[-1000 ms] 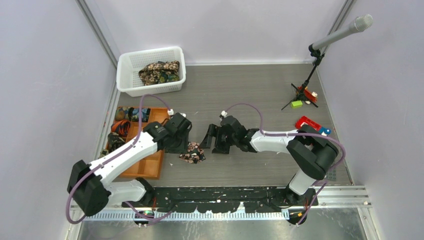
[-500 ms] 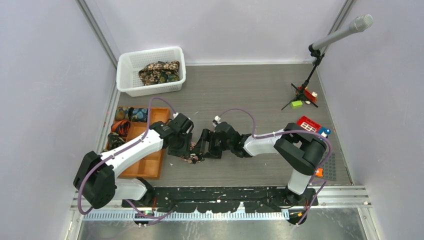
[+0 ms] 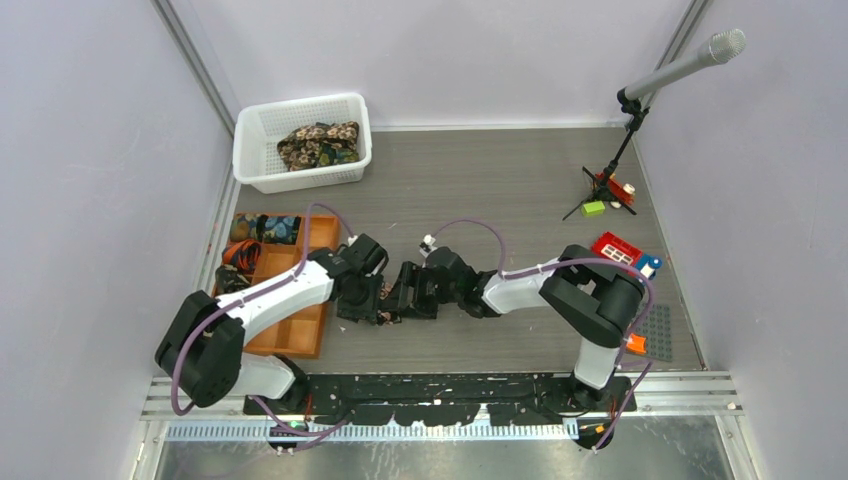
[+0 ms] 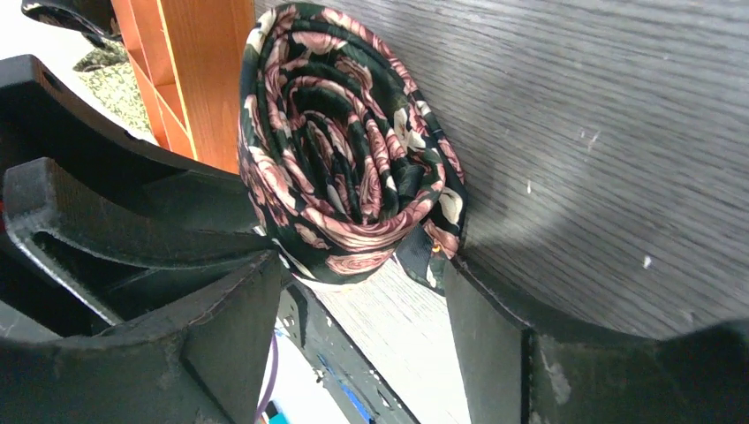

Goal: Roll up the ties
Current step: Roll the tie at the center of the board, then pick up the tie at the center of the board.

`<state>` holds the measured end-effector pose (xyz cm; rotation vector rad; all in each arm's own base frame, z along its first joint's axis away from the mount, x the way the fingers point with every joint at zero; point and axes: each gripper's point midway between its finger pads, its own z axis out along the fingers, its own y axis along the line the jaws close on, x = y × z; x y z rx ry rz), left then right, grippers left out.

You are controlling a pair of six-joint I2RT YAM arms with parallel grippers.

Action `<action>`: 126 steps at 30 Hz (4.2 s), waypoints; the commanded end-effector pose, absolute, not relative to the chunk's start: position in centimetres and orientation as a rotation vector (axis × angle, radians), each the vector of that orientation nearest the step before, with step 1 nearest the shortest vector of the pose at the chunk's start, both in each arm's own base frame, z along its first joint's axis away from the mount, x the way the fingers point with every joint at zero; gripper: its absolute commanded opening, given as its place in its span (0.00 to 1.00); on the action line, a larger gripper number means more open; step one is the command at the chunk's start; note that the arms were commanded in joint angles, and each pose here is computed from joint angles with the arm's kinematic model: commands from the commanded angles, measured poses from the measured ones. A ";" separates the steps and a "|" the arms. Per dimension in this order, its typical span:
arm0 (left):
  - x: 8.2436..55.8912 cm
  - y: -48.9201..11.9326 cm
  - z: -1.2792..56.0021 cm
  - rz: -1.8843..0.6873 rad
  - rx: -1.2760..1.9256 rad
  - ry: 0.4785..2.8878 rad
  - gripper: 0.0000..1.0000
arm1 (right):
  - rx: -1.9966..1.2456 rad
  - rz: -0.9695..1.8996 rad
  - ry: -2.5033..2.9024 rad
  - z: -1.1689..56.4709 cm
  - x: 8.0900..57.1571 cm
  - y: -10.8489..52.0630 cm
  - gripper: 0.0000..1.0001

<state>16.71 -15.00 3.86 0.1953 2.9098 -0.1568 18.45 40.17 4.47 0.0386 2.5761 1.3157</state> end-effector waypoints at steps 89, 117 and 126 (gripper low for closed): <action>16.6 -10.6 8.8 -0.341 -0.782 2.438 0.84 | -0.157 1.136 2.635 8.4 24.9 37.3 0.44; 16.1 -12.7 6.7 -0.599 -1.081 2.357 0.90 | -0.516 1.485 2.607 6.6 26.4 44.0 0.40; 16.6 -12.4 6.6 -0.605 -1.132 2.309 0.94 | -0.192 1.466 2.648 5.8 23.5 41.6 0.36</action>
